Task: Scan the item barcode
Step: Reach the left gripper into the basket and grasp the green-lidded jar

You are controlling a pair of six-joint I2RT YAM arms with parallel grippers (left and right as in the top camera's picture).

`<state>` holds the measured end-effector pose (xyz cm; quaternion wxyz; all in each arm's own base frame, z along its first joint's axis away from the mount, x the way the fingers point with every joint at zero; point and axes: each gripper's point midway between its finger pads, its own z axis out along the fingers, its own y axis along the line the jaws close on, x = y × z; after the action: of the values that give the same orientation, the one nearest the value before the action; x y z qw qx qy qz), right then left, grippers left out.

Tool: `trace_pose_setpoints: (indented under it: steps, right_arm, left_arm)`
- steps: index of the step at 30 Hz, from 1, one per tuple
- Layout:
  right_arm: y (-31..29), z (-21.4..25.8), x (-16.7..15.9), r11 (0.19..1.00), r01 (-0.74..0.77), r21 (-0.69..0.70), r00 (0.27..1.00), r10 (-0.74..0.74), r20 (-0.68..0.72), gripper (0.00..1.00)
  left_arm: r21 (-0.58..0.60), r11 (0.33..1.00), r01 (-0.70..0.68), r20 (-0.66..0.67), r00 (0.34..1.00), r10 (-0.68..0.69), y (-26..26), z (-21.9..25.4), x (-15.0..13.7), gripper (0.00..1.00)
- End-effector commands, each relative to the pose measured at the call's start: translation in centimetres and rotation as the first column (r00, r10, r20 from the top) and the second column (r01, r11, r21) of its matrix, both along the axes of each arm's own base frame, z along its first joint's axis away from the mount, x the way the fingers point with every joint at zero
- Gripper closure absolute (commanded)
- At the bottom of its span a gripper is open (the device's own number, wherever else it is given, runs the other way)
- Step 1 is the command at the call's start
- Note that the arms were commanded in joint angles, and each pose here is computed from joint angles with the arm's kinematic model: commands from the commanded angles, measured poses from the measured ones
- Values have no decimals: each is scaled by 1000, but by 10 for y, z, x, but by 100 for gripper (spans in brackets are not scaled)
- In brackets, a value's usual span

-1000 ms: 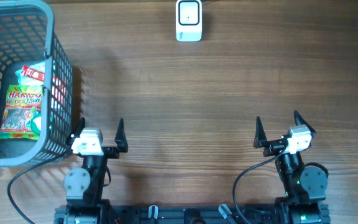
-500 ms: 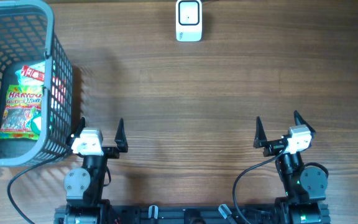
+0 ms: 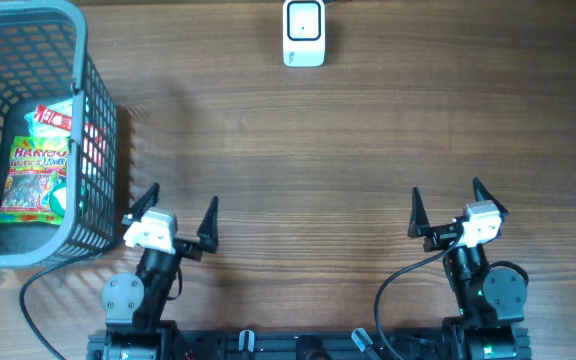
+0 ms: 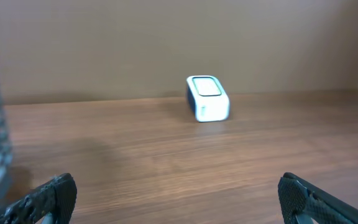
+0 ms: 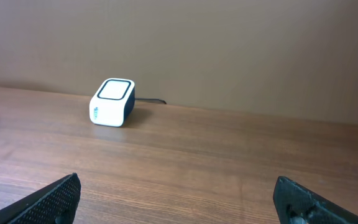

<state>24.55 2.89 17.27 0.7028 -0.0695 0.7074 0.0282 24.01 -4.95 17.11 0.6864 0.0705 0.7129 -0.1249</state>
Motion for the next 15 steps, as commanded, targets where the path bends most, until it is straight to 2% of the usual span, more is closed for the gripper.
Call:
trace_pose_setpoints:
  steps: [1, 6, 10, 15]
  right_arm:
    - [-1, 1, 0, 1000, 9, -17, 1000, -9, 6, 0]
    - [-1, 1, 0, 1000, 9, -17, 1000, -9, 6, 0]
    - [-1, 1, 0, 1000, 9, -17, 1000, -9, 6, 0]
    - [-1, 1, 0, 1000, 9, -17, 1000, -9, 6, 1]
  left_arm:
    - [-76, 995, 70, 31, 997, -68, -11, 22, -7, 0]
    - [-97, 989, 109, 86, 991, -101, -16, 60, -17, 0]
    - [-107, 988, 113, 30, 993, -110, -17, 72, -20, 0]
    - [-118, 973, 198, -42, 978, -204, -32, 94, -11, 0]
